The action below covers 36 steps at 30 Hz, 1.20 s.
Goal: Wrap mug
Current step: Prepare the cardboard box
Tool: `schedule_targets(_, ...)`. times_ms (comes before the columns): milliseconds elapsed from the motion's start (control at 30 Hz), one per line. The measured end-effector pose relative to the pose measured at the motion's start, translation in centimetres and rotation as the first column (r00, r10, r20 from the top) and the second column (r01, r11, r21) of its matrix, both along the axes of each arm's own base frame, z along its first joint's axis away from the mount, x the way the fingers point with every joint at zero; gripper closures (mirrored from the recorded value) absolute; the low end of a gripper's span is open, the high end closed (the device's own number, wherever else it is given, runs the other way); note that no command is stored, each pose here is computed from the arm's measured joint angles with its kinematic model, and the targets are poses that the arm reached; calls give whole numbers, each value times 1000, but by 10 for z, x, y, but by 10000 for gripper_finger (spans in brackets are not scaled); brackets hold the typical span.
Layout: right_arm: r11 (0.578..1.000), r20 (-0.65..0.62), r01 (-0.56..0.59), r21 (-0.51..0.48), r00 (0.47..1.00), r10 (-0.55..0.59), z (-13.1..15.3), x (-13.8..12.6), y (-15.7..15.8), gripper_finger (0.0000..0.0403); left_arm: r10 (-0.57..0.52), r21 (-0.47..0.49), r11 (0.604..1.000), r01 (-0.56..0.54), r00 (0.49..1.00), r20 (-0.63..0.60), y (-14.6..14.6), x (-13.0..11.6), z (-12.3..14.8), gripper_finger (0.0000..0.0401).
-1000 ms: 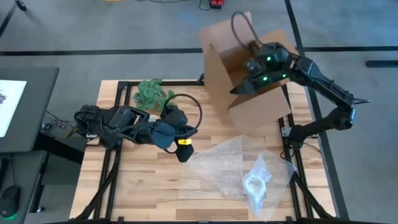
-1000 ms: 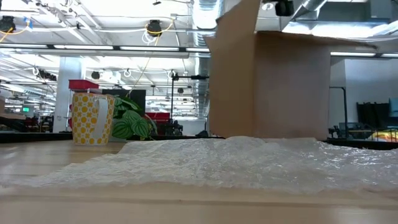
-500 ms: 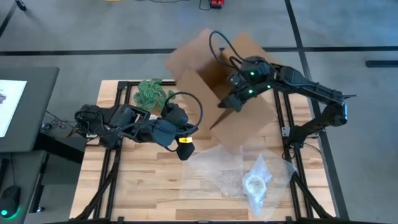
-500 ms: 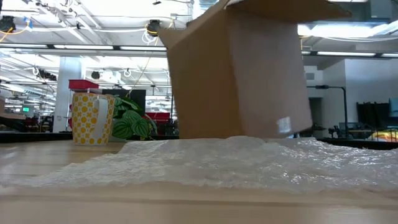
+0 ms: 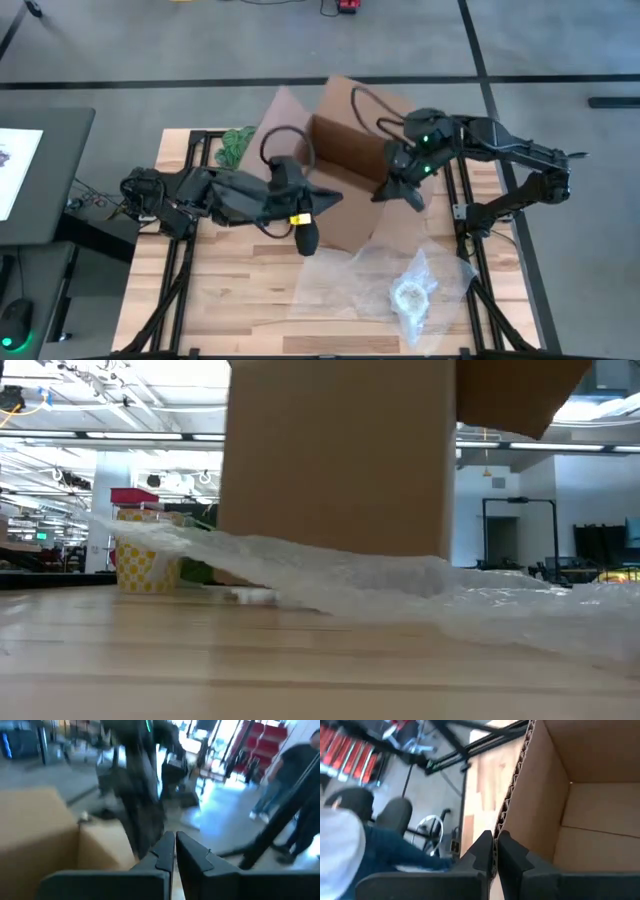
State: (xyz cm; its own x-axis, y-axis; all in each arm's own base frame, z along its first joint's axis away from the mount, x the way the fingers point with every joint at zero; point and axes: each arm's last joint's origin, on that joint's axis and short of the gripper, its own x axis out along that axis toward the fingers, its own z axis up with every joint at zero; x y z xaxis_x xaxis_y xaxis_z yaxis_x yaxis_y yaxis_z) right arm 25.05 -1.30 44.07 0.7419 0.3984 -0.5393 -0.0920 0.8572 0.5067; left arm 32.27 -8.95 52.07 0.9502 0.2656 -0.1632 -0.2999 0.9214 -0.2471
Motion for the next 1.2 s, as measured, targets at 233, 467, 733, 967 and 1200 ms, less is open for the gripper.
schedule_targets(233, 993, -15, -19, -119, 1000, 17, -6, 6, 23, 394, 105, 1, 994, -105, 994, 33, 46, 10, 4, 401)
schedule_targets(467, 989, -15, -7, -145, 1000, 5, -6, 6, 27, 362, -23, -152, 988, 6, 994, -105, 82, 12, -12, 401)
schedule_targets(733, 990, 63, -4, -143, 998, 13, 9, 5, 29, 303, -31, -198, 980, -34, 949, -314, 110, -12, -23, 401)
schedule_targets(967, 993, 134, -51, -104, 989, 65, 19, 5, 34, 258, -43, -238, 969, -68, 900, -433, 121, -25, -32, 401)
schedule_targets(1200, 984, 98, -138, -108, 984, 149, 6, 23, 53, 246, -135, -252, 968, 13, 872, -471, 110, -27, -35, 401)
